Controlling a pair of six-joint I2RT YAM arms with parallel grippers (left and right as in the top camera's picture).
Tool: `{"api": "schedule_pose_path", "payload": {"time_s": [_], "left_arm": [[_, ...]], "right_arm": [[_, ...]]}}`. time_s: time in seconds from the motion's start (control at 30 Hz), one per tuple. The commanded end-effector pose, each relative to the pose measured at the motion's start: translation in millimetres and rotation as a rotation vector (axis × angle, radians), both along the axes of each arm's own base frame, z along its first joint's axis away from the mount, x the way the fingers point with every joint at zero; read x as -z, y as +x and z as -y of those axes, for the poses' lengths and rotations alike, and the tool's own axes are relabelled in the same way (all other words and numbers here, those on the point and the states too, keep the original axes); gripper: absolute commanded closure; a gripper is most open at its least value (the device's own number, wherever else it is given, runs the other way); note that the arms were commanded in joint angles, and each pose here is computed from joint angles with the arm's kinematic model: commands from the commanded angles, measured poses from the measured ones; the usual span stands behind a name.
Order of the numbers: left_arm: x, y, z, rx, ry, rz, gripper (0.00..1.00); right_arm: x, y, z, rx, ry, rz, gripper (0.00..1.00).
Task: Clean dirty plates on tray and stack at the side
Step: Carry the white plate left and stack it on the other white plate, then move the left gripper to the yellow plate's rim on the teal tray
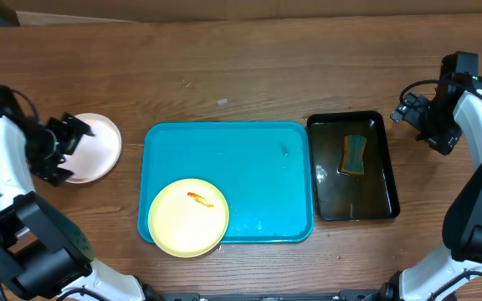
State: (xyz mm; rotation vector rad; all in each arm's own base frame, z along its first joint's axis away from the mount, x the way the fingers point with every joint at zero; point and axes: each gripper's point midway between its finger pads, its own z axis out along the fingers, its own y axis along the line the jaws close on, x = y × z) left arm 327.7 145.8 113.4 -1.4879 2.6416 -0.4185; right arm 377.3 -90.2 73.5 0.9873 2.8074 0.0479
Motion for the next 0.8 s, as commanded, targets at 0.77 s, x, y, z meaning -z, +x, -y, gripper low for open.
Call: {"api": "schedule_pose_path", "payload": {"time_s": [0.77], "left_arm": [[-13.3, -62.8, 221.9, 0.857, -0.016, -0.269, 0.31]], "right_arm": [[-4.3, 2.8, 1.9, 0.007, -0.005, 0.016, 0.00]]}}
